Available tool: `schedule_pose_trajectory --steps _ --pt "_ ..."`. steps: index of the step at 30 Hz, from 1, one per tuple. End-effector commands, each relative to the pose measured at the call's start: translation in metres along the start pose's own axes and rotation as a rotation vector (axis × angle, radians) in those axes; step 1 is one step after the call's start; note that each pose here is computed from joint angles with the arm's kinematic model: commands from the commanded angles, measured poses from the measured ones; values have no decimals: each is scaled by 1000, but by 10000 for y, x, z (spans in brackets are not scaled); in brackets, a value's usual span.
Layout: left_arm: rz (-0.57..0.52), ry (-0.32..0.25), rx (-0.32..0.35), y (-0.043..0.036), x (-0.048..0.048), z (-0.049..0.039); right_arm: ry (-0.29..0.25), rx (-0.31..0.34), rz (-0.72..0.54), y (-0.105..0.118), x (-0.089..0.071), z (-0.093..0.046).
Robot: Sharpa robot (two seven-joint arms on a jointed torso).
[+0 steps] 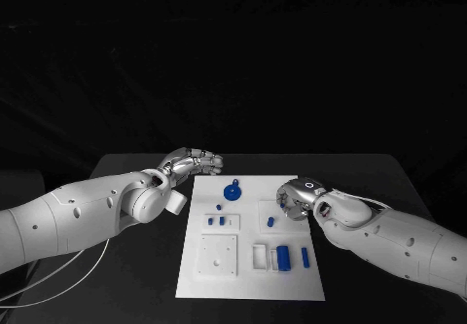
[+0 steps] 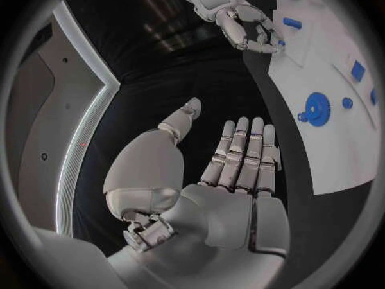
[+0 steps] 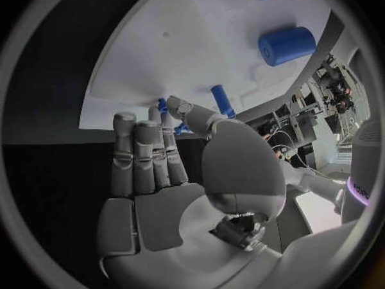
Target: Assemble the parts on the task board
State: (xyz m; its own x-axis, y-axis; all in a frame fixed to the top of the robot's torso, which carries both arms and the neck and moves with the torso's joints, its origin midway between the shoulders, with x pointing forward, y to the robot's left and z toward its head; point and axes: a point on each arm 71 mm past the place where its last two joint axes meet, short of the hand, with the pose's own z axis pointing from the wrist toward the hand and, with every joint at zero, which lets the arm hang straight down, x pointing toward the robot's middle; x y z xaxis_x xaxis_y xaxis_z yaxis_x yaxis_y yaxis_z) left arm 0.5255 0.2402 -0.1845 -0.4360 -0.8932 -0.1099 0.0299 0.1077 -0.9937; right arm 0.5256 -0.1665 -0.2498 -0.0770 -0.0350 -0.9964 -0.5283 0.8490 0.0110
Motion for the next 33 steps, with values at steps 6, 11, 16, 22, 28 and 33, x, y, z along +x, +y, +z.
schedule_pose_trajectory --steps 6,11,16,22,28,33 --pt "-11 4 16 -23 14 7 5 -1 -48 31 25 11" --pt "-11 6 16 -24 20 8 10 5 -61 38 40 15" --pt "-7 -8 26 -31 17 14 13 7 -68 57 56 23" --pt "-13 -9 29 -35 28 20 22 12 -86 70 101 26" --pt "-13 -8 28 -35 31 18 42 12 -104 95 203 10" --pt "-13 -9 27 -35 30 17 43 15 -115 101 230 1"
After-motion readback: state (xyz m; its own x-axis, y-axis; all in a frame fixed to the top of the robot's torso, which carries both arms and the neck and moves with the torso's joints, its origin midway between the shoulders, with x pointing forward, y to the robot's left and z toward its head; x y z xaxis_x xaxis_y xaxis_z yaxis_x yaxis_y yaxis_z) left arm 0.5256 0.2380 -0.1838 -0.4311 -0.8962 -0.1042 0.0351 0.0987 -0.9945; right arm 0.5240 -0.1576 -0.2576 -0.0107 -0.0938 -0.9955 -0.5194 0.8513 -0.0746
